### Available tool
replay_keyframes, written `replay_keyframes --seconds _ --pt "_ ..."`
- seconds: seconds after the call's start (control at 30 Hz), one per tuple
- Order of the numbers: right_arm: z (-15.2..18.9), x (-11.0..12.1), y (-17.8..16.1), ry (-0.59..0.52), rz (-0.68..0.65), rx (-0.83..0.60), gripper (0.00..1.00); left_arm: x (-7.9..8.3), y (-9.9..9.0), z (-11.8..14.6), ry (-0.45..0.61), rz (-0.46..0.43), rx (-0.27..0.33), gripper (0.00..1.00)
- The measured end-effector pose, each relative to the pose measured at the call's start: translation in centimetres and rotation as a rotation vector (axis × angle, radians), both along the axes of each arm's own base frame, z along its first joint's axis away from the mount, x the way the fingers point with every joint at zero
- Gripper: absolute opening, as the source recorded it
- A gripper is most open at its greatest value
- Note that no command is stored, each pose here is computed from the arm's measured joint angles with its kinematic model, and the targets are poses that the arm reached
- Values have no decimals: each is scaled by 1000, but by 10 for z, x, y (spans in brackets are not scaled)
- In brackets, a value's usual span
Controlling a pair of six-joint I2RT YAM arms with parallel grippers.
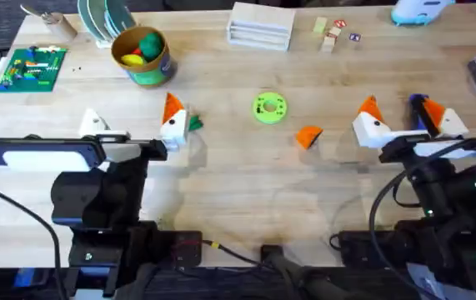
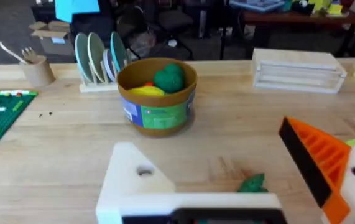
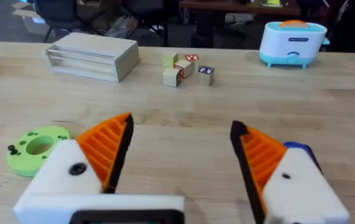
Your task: Pick up the gripper from the table and insert it into the empty holder that is missing its gripper. Then pick up a screw, insert it into the mounting hole, and use the screwdriver to tighten it. Finally, clean up the table by picking up the vegetable and placing it into the bucket.
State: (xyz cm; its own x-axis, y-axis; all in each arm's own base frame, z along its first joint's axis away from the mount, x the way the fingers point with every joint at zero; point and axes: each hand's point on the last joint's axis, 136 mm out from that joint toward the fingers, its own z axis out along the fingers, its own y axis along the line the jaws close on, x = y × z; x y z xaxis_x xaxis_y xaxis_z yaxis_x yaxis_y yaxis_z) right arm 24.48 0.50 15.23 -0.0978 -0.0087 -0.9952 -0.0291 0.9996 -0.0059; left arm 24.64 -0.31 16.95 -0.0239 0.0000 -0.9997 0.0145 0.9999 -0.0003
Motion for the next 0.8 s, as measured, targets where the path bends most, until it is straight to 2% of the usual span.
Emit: replay_keyframes --seconds 0.13,0.27,0.37,0.4,0.63,0.8 --pt "-2 -6 0 63 -1 -3 990 -5 0 -10 99 0 1 993" --pt "4 -15 -1 155 -7 -4 991 -17 -1 4 211 -5 3 993" --pt "28 -20 -2 191 -7 -5 990 -23 -3 18 310 -21 3 992" --pt "50 -22 -2 233 -7 -7 991 -23 -5 28 399 -32 12 993" --pt "70 -14 -1 401 -5 -8 991 8 -11 45 495 -70 8 993" --pt "61 -6 0 469 1 -6 991 19 -14 22 599 -83 1 993"
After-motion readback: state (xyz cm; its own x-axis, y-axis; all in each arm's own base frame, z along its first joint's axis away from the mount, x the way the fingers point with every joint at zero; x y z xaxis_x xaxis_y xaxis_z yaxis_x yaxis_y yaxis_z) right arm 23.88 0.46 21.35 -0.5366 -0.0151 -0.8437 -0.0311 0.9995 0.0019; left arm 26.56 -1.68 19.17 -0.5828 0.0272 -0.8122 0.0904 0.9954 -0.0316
